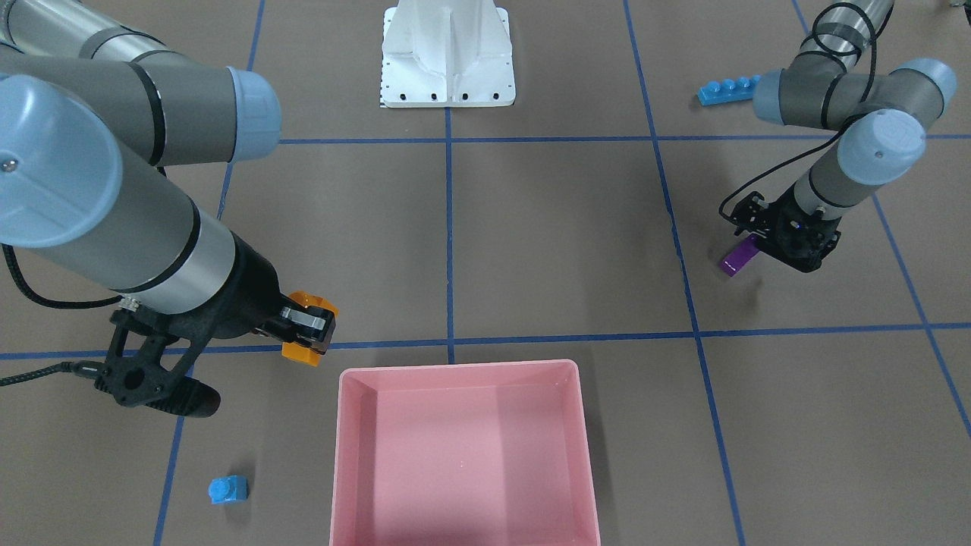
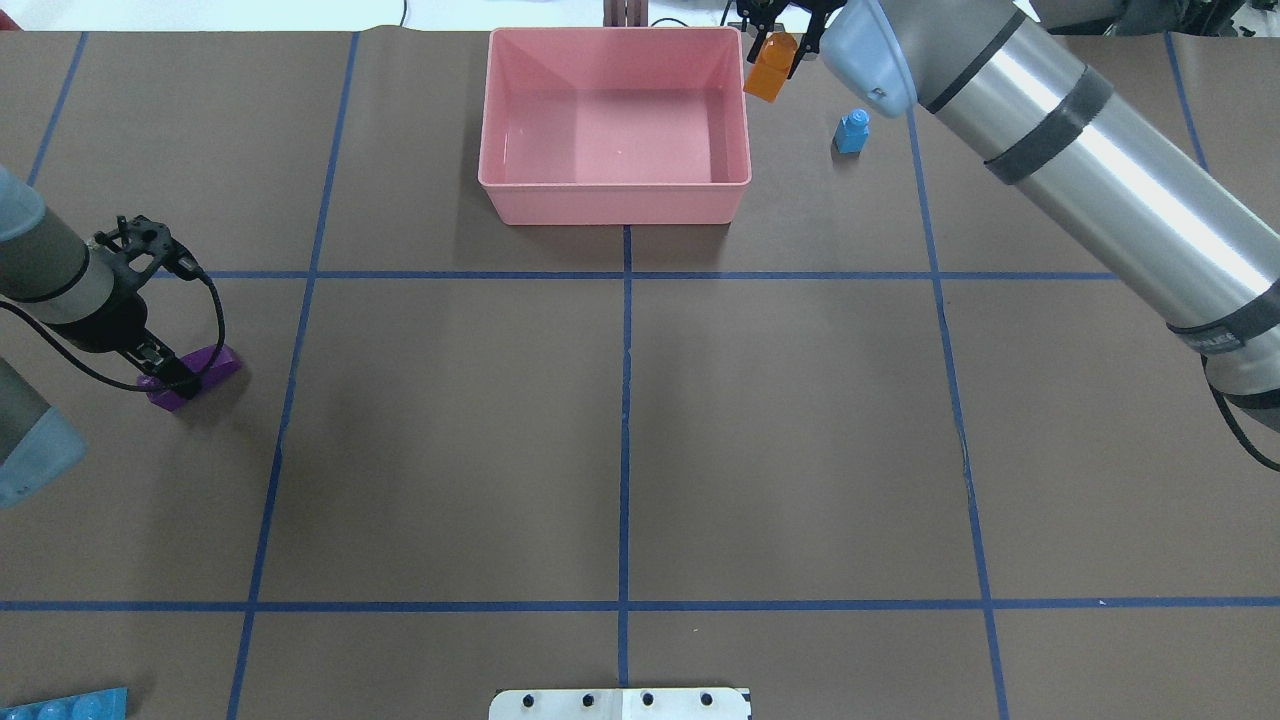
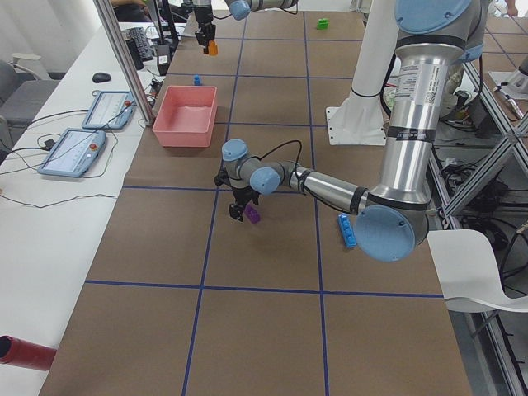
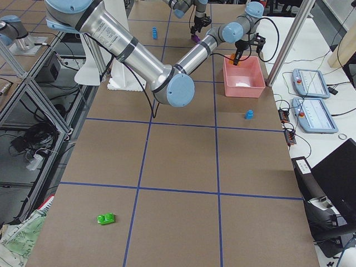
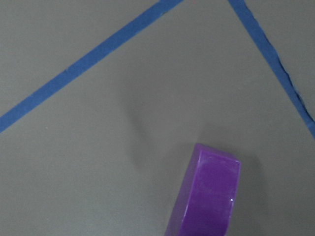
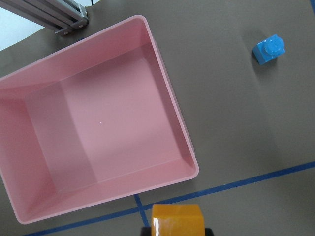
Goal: Put all blocks into box
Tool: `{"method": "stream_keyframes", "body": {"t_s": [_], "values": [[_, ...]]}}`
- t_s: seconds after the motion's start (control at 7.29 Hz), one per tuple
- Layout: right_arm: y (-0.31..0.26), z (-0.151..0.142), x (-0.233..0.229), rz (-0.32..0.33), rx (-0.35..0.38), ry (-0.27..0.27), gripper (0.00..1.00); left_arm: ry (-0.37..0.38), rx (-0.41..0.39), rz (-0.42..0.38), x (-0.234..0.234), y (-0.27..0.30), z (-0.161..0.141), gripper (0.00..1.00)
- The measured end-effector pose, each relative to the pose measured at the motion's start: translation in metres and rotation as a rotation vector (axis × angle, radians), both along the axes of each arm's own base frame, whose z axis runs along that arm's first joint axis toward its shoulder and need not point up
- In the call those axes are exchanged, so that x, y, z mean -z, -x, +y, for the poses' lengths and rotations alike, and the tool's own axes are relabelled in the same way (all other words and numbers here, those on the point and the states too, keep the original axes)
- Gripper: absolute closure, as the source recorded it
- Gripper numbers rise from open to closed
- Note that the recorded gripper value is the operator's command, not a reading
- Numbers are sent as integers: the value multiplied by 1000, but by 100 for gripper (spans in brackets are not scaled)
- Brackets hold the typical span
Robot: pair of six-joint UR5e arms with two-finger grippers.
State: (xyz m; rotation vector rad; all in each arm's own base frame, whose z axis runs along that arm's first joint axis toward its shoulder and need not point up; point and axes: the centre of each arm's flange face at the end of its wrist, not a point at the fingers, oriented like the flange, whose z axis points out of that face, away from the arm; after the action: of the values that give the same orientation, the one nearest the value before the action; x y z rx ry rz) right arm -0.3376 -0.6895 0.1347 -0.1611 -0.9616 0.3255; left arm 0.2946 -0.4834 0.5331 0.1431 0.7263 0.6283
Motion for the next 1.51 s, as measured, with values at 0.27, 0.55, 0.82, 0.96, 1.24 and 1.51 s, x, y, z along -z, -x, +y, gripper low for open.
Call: {"method": "stream_keyframes", "body": {"t_s": [0.27,0.55,0.82,0.96,1.24,1.51], "values": [[15,-6,7,8,-1,-4,100,5,-14,2,0,-9,5,30],[29,-12,18,25,-4,-14,100,9,-17,1,-1,-10,7,52],[55,-25,25,55,-20,-51,100,8,-17,-4,-3,-10,8,77],[64,-32,22,65,-32,-72,100,9,-17,-3,-3,-9,9,95],[79,-47,14,66,-50,-119,100,0,-16,16,10,-4,13,100],[114,-50,2,83,-72,-208,100,19,-6,44,42,13,18,100]]}}
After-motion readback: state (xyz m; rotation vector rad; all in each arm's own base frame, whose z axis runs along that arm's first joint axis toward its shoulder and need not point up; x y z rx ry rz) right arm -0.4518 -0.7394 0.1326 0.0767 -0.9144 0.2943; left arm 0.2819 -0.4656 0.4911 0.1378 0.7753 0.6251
